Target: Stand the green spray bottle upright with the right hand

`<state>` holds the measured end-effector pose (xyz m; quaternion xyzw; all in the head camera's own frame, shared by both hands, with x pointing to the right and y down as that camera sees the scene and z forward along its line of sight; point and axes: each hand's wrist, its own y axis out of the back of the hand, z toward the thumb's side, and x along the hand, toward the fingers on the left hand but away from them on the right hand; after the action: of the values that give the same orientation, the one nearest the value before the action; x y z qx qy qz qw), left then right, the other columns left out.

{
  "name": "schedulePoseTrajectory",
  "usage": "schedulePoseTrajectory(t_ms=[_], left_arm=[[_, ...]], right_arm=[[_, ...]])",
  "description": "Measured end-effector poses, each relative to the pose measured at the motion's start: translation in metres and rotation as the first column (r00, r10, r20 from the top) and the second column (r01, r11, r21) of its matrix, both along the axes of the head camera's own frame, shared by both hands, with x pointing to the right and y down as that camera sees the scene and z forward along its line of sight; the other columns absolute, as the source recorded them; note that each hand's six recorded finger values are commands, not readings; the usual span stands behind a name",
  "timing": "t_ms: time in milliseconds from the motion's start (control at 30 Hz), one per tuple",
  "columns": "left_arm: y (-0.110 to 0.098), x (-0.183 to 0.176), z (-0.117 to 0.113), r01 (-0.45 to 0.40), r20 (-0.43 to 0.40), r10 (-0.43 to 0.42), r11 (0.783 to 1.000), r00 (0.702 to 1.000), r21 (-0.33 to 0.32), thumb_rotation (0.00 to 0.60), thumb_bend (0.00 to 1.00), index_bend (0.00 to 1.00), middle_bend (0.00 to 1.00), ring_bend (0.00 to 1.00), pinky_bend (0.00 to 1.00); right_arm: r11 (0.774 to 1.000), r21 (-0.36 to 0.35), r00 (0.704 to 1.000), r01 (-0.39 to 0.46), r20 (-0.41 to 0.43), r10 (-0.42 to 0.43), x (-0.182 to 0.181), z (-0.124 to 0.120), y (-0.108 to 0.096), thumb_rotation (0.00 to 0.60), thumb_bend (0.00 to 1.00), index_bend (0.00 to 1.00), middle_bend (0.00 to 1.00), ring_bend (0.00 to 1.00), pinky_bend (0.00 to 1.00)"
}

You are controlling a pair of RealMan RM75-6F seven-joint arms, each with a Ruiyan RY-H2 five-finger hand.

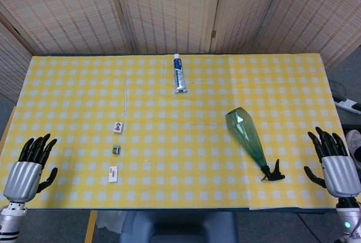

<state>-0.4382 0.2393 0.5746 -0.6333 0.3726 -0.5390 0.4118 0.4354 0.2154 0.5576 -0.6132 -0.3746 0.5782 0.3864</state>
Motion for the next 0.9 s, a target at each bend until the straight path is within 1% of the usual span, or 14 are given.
schedulePoseTrajectory(t_ms=[267,367,467,567,667,767,867,900], left_arm=[[-0.002,0.001,0.002,-0.001,-0.007,0.001,1.000,1.000,-0.017,0.600,0.47,0.00,0.00,0.00,0.00],[-0.002,0.001,0.001,0.001,-0.020,-0.001,1.000,1.000,-0.014,0.599,0.47,0.00,0.00,0.00,0.00],[-0.002,0.000,0.001,0.002,-0.023,-0.002,1.000,1.000,-0.022,0.599,0.47,0.00,0.00,0.00,0.00],[-0.002,-0.001,0.000,0.008,-0.024,-0.009,1.000,1.000,-0.026,0.600,0.47,0.00,0.00,0.00,0.00],[-0.002,-0.001,-0.003,0.010,-0.028,-0.011,1.000,1.000,-0.019,0.599,0.47,0.00,0.00,0.00,0.00],[-0.001,0.000,-0.004,0.004,-0.032,-0.005,1.000,0.999,-0.019,0.599,0.47,0.00,0.00,0.00,0.00],[-0.001,0.000,-0.003,0.003,-0.028,-0.004,1.000,1.000,-0.024,0.600,0.47,0.00,0.00,0.00,0.00],[-0.001,0.000,-0.002,0.005,-0.029,-0.005,1.000,1.000,-0.026,0.600,0.47,0.00,0.00,0.00,0.00]], right_arm=[[1.000,-0.024,1.000,0.005,0.008,-0.004,0.001,0.002,0.003,0.600,0.32,0.00,0.00,0.05,0.00],[0.999,-0.053,1.000,0.013,0.006,-0.012,0.002,0.003,0.006,0.600,0.32,0.00,0.00,0.06,0.00],[0.995,-0.094,0.999,0.029,-0.021,-0.031,0.006,0.005,0.006,0.600,0.32,0.00,0.00,0.06,0.00],[0.987,-0.148,0.996,0.061,-0.057,-0.070,0.008,0.009,0.003,0.600,0.32,0.00,0.00,0.07,0.00],[0.970,-0.227,0.989,0.088,-0.098,-0.113,0.011,0.014,0.001,0.600,0.32,0.00,0.00,0.08,0.00],[0.941,-0.321,0.982,0.102,-0.121,-0.147,0.013,0.020,0.001,0.600,0.32,0.00,0.01,0.10,0.00],[0.902,-0.418,0.976,0.110,-0.128,-0.178,0.013,0.030,0.004,0.600,0.32,0.00,0.01,0.10,0.00],[0.883,-0.455,0.973,0.114,-0.129,-0.192,0.012,0.035,0.006,0.600,0.32,0.00,0.01,0.10,0.00]])
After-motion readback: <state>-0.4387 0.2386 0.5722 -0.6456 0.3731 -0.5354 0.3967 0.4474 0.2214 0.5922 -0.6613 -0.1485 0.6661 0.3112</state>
